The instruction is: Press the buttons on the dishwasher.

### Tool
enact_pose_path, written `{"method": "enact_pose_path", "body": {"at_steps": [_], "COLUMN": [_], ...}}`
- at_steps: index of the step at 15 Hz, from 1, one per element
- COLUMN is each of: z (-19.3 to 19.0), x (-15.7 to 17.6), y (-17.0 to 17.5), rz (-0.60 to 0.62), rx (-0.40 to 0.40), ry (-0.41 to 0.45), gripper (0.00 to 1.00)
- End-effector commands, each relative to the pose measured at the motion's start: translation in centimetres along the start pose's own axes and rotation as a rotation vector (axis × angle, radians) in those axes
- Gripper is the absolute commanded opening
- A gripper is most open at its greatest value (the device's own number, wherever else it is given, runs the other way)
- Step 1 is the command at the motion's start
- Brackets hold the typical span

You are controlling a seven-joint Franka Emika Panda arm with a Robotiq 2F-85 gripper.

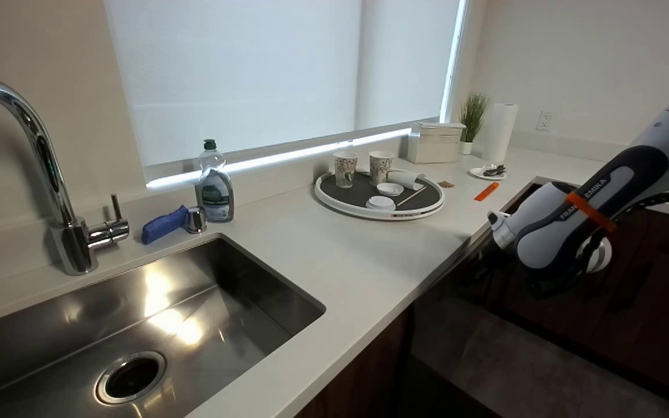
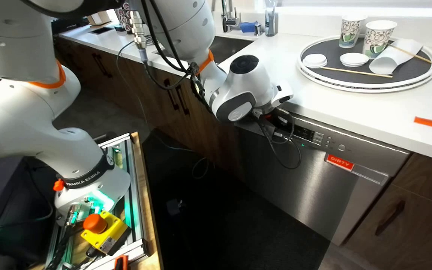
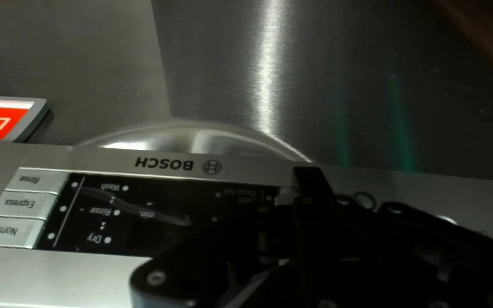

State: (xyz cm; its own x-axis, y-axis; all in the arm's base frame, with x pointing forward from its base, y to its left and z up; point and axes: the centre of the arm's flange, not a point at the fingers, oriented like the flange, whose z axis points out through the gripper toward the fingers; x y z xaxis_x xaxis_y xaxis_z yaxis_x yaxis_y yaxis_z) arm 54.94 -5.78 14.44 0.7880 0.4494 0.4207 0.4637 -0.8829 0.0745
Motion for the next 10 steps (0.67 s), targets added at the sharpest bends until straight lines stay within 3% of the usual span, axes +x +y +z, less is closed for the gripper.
{"method": "enact_pose_path", "body": {"at_steps": [1, 10], "z": [0.86, 1.08], "x": [0.21, -0.14], "y": [0.37, 0.57], "rz": [0.027, 0.112], "rx": [0.003, 0.005], "ry": [0.052, 0.170], "gripper": [0.00, 0.00]}}
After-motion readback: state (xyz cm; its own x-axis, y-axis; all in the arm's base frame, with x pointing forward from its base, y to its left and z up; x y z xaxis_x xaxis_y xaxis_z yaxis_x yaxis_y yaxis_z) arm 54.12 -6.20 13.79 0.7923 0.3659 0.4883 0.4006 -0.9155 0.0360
